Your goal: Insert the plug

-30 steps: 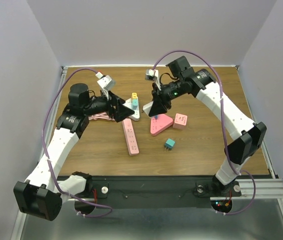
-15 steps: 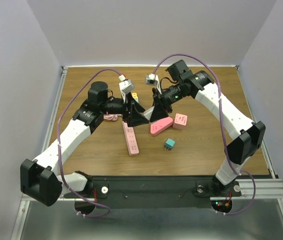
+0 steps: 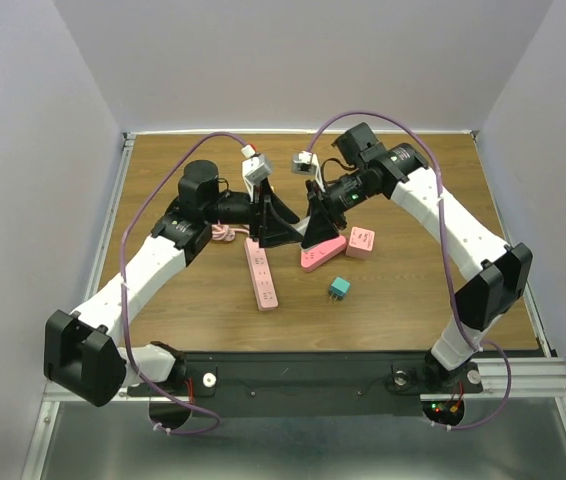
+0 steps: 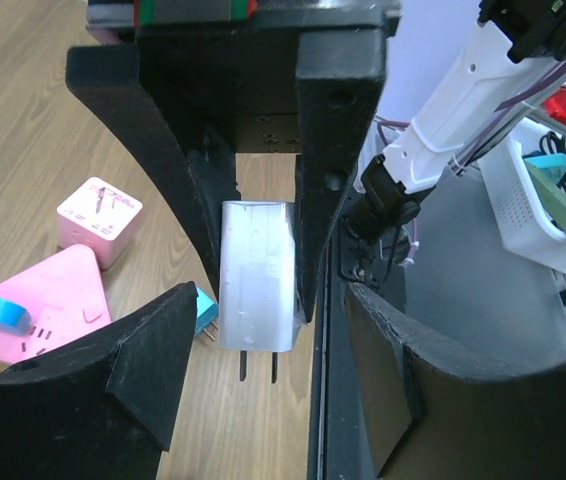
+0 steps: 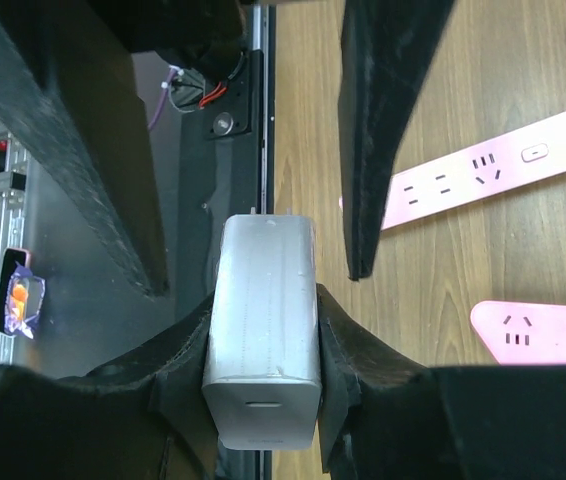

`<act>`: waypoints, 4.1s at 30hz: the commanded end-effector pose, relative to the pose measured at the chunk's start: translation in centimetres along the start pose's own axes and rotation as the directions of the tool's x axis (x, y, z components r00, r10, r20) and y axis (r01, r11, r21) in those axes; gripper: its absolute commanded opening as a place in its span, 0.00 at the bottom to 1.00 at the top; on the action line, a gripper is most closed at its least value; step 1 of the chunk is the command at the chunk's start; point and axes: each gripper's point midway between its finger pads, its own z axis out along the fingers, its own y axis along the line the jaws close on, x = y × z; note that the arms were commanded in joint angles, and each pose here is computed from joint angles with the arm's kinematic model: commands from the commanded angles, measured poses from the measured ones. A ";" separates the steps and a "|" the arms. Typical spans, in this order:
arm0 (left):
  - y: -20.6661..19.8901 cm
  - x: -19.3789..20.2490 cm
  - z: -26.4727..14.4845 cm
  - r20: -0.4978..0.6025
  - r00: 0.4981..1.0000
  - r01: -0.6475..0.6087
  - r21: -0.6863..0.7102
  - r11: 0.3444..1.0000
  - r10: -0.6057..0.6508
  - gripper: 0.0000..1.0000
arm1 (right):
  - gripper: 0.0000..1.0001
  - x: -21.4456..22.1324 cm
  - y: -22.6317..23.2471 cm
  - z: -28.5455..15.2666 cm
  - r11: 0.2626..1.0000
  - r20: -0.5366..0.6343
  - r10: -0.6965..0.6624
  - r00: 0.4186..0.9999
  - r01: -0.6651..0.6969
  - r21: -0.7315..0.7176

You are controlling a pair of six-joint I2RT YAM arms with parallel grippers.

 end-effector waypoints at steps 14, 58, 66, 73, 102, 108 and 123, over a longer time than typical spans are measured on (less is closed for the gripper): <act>-2.5 0.0 1.3 -0.006 0.998 -0.063 0.115 0.991 0.064 0.00 | 0.01 -1.4 2.2 -1.4 0.997 0.044 -0.079 0.996 0.079 0.008; 2.0 -1.7 0.2 0.210 0.948 -0.131 -0.429 0.894 0.239 0.00 | 0.85 -2.7 -4.6 -4.2 0.682 0.370 0.621 0.691 -0.709 0.181; 1.8 -1.8 0.8 0.197 0.947 -0.152 -0.420 0.895 0.254 0.00 | 0.84 -1.8 -5.1 -3.3 0.663 0.350 0.647 0.678 -0.727 0.181; 2.0 -1.4 1.2 0.185 0.949 -0.156 -0.433 0.888 0.257 0.00 | 0.71 -1.8 -4.7 -1.4 0.684 0.292 0.662 0.691 -0.715 0.143; 5.6 3.1 -0.4 0.167 0.980 0.005 -0.578 0.816 0.112 0.70 | 0.00 -0.6 -12.2 -8.7 0.475 0.555 0.438 0.707 -0.707 0.524; 8.8 6.1 -1.1 0.150 0.989 0.107 -0.677 0.729 -0.005 0.70 | 0.00 2.5 -13.0 -6.6 0.366 0.569 0.411 0.712 -0.701 0.613; 15.6 7.4 -7.3 0.318 0.933 0.357 -0.765 0.537 -0.167 0.70 | 0.00 5.8 -14.3 -1.7 0.188 0.574 0.301 0.761 -0.638 0.747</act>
